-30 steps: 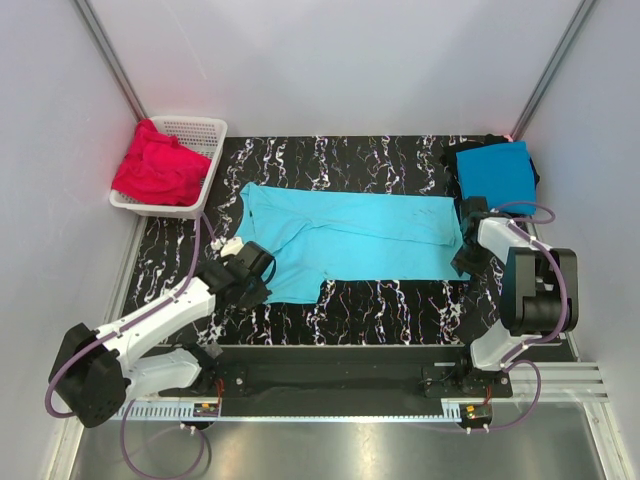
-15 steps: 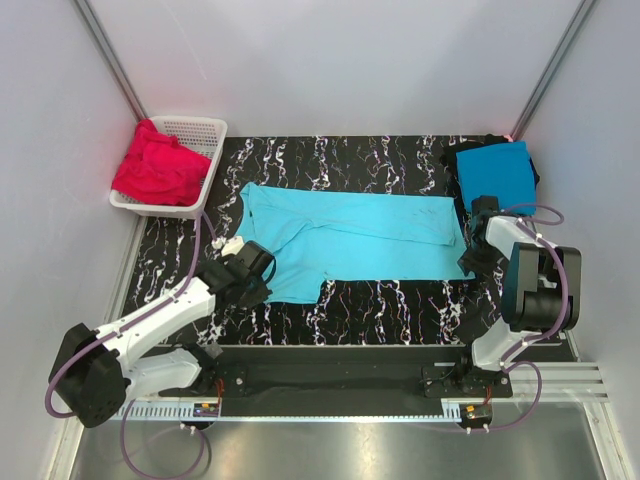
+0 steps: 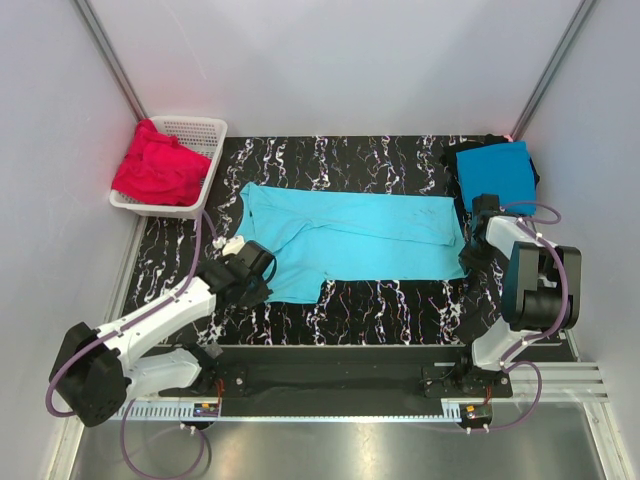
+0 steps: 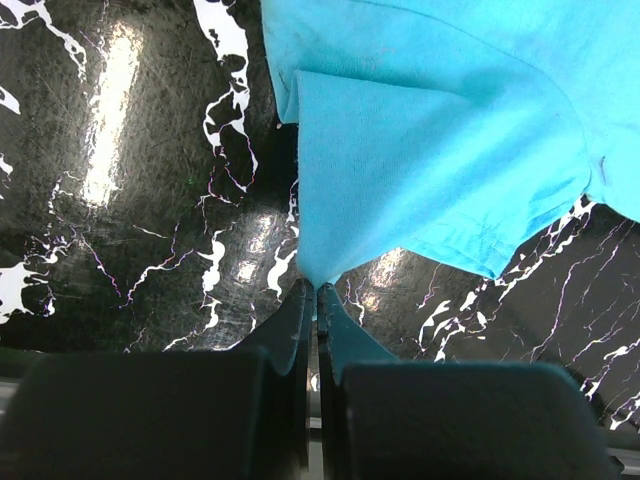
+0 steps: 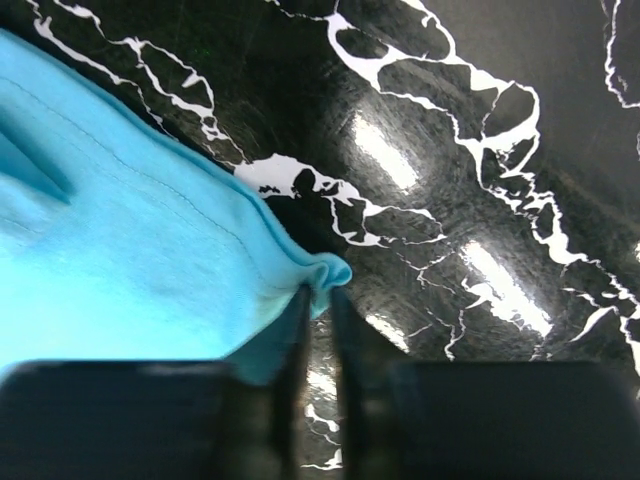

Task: Fold and stack the t-shirts
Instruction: Fold the tshirt

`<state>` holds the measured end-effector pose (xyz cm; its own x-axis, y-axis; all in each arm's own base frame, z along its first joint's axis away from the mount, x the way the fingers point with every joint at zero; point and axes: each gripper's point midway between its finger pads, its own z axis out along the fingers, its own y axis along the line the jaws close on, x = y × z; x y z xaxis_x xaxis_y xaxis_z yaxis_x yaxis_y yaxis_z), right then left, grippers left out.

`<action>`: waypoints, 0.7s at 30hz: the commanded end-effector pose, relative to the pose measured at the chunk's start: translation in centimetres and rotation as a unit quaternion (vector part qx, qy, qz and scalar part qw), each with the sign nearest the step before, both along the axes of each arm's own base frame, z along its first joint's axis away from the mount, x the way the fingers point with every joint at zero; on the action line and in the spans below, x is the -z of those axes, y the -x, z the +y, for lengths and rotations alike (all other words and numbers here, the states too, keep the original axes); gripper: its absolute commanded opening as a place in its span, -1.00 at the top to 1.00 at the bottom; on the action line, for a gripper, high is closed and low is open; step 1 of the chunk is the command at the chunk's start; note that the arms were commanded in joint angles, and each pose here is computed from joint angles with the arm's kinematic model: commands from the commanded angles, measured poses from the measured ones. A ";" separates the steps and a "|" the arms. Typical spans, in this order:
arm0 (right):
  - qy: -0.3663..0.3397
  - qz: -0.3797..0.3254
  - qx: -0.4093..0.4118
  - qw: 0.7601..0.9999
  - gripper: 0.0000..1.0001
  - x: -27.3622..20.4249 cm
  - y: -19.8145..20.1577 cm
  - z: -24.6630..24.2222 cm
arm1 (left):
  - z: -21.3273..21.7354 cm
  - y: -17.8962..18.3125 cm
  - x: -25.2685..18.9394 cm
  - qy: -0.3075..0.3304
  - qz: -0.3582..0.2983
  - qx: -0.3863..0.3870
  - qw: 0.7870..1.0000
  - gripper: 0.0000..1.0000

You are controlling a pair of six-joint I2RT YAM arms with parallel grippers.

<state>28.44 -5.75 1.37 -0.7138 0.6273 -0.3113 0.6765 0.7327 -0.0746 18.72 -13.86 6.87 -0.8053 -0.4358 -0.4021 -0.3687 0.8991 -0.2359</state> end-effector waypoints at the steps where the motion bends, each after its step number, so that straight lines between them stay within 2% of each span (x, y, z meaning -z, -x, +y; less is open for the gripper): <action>1: -0.007 0.001 0.003 1.000 0.72 0.5 -0.2 -0.1 | -0.6 -0.8 -0.7 0.011 -0.015 0.008 1.000 1.00; 3: -0.003 0.002 0.006 1.000 0.95 0.4 -0.3 -0.2 | -0.5 -0.7 -0.6 0.009 -0.014 0.009 1.000 1.00; 5: -0.001 0.003 0.006 1.000 1.00 0.4 -0.2 -0.3 | -0.5 -0.7 -0.6 0.009 -0.014 0.009 1.000 1.00; 14: 0.000 -0.030 0.005 1.000 1.00 -2.0 -0.8 -0.2 | -0.5 -0.8 -1.2 0.013 -0.024 0.010 1.000 1.00; 21: 0.008 -0.068 0.001 0.998 1.00 -5.9 -1.5 -0.4 | 0.3 -2.1 -4.6 0.006 -0.079 0.000 0.997 1.00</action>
<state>28.53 -5.75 3.83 -0.6983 0.6279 -0.3438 0.6804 0.7314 -0.0461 18.91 -13.66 8.14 -0.7938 -0.4268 -0.4333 -0.3444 0.9026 -0.2582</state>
